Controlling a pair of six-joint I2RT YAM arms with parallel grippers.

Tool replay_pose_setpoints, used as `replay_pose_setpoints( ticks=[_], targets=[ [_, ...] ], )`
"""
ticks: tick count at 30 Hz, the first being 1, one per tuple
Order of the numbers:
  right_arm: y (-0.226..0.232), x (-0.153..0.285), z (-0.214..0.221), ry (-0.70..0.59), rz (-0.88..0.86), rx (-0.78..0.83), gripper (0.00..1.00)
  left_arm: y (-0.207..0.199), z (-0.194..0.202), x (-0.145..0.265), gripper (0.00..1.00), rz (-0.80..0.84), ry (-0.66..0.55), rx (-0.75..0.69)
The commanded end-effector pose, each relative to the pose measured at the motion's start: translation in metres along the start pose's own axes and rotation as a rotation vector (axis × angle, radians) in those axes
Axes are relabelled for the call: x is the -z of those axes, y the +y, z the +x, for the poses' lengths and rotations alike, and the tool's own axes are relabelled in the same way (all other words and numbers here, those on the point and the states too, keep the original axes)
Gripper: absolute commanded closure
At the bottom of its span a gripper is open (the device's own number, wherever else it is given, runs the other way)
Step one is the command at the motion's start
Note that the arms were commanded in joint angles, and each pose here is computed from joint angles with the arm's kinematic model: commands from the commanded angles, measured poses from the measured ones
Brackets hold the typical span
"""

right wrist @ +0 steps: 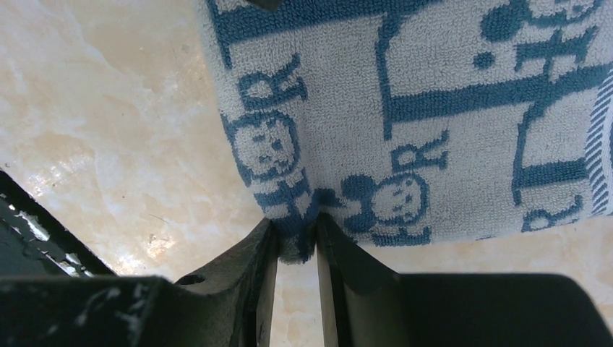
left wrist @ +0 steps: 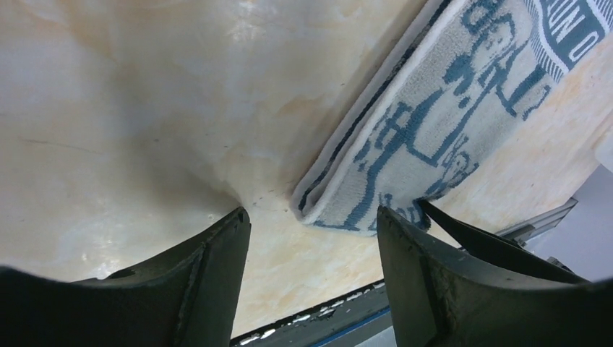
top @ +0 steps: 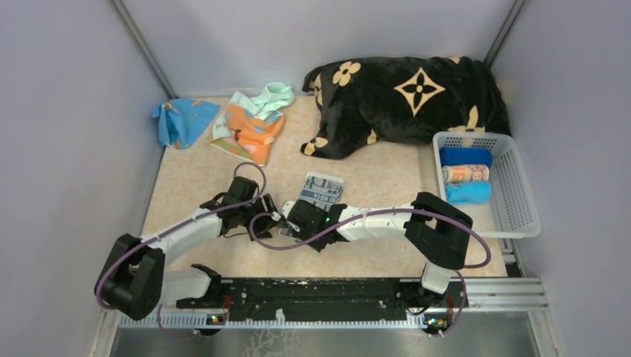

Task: Roll the towels
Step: Roll the towel at the center of the board.

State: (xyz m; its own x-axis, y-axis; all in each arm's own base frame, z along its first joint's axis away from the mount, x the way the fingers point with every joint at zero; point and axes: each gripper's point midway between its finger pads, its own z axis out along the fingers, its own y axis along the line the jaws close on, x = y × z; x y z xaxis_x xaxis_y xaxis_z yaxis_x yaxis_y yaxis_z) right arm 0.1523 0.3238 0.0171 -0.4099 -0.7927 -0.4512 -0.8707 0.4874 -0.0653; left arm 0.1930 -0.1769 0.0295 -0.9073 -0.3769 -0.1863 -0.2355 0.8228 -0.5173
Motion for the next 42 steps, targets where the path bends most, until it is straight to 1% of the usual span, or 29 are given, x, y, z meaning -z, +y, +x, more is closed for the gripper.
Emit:
replay_pose_setpoints(
  ticks=[1,5,8,11,14,17,21,27,30,32,35,38,40,42],
  targets=[
    [0.030,-0.016,0.003,0.004,-0.142,-0.043,0.74,0.010,0.015,-0.009,0.30,-0.064,0.065,0.036],
    [0.034,-0.016,-0.002,-0.016,-0.166,-0.048,0.69,0.014,0.021,-0.013,0.33,-0.114,0.073,0.032],
    [0.028,-0.018,0.000,-0.010,-0.128,-0.040,0.68,0.021,0.026,-0.014,0.37,-0.180,0.076,0.019],
    [0.023,-0.018,0.002,-0.017,-0.096,-0.027,0.66,0.035,0.026,-0.013,0.43,-0.255,0.061,0.021],
    [0.024,-0.018,0.002,-0.029,-0.089,-0.015,0.63,0.052,0.021,-0.011,0.44,-0.345,0.030,0.018],
    [0.025,-0.019,0.005,-0.025,-0.072,0.009,0.61,0.061,0.016,-0.011,0.44,-0.403,0.008,0.013],
    [0.026,-0.019,0.007,-0.027,-0.048,0.032,0.60,0.066,0.012,-0.012,0.45,-0.458,0.010,-0.001],
    [0.028,-0.017,0.003,-0.049,-0.015,0.072,0.58,0.074,0.019,-0.013,0.51,-0.514,0.041,-0.040],
    [0.026,-0.022,0.007,-0.024,0.005,0.082,0.59,0.074,0.021,-0.015,0.56,-0.535,0.054,-0.067],
    [0.025,-0.025,0.012,-0.004,0.016,0.092,0.60,0.075,0.021,-0.016,0.59,-0.548,0.062,-0.081],
    [0.024,-0.028,0.019,0.010,0.012,0.108,0.65,0.078,0.021,-0.019,0.59,-0.563,0.080,-0.109],
    [0.026,-0.028,0.024,0.026,0.003,0.115,0.75,0.080,0.018,-0.019,0.58,-0.587,0.089,-0.126],
    [0.028,-0.026,0.024,0.020,-0.010,0.114,0.81,0.076,0.013,-0.019,0.54,-0.576,0.079,-0.127],
    [0.033,-0.024,0.019,-0.001,-0.042,0.103,0.88,0.067,0.006,-0.019,0.46,-0.547,0.061,-0.120]
  ],
)
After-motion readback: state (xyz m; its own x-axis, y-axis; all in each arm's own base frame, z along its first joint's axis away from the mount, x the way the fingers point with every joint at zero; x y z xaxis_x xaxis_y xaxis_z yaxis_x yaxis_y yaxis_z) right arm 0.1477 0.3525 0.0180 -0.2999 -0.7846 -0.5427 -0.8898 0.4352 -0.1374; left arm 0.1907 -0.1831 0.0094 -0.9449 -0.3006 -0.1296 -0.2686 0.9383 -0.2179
